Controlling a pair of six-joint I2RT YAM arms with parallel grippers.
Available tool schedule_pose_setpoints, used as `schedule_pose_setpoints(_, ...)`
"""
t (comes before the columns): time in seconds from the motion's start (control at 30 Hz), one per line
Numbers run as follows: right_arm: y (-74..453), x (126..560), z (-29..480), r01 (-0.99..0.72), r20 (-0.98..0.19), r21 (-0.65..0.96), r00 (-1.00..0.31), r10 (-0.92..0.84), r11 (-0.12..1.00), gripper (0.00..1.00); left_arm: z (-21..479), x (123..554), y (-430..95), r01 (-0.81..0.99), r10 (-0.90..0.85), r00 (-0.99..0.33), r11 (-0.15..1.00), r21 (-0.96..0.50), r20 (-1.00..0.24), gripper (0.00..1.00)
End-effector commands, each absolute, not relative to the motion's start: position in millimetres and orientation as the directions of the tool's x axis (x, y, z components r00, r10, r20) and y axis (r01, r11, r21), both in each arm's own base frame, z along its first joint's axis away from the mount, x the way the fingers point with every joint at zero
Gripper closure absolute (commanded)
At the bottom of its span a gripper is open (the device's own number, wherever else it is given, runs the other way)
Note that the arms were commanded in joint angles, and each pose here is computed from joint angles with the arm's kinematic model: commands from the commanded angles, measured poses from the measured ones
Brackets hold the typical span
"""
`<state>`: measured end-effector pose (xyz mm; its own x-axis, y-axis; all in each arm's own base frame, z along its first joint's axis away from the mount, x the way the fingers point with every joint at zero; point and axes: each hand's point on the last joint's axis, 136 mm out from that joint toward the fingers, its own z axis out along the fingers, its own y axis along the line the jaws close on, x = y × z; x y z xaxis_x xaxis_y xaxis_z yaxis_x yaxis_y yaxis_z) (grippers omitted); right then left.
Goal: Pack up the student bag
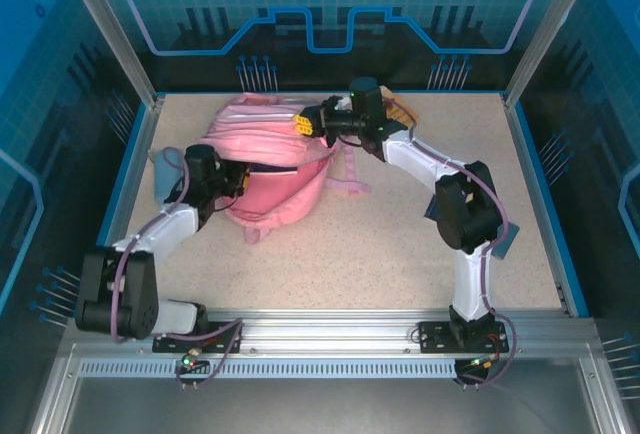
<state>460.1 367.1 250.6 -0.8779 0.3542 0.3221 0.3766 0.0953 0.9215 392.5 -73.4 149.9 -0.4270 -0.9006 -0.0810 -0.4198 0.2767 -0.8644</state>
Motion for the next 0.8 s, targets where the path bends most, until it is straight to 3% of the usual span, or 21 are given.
schedule_pose_setpoints(0.0,342,485,294,0.191,0.14,0.978,-0.9,0.412,0.084,0.92,132,347,-63,-0.54,-0.888,-0.454,0.342,-0.769,-0.076,0.32)
schedule_pose_setpoints(0.3,337,478,248,0.217,0.131,0.96,-0.909,0.396,0.179,0.92,123,282,-45,-0.643,-0.857,-0.498,0.47,-0.605,-0.136,0.31)
schedule_pose_setpoints(0.47,344,479,237,0.225,0.144,0.958,-0.914,0.378,0.178,0.92,114,274,-52,-0.633,-0.826,-0.552,0.503,-0.588,-0.112,0.33)
schedule_pose_setpoints(0.6,342,470,212,0.242,0.143,0.94,-0.919,0.368,0.239,0.91,129,276,-44,-0.613,-0.813,-0.554,0.543,-0.573,-0.179,0.33)
schedule_pose_setpoints(0.67,340,459,196,0.228,0.121,0.928,-0.932,0.342,0.293,0.87,143,279,-39,-0.591,-0.794,-0.564,0.581,-0.56,-0.228,0.32)
schedule_pose_setpoints(0.77,329,433,170,0.145,0.025,0.871,-0.967,0.254,0.469,0.6,164,284,-33,-0.558,-0.756,-0.584,0.639,-0.53,-0.295,0.31)
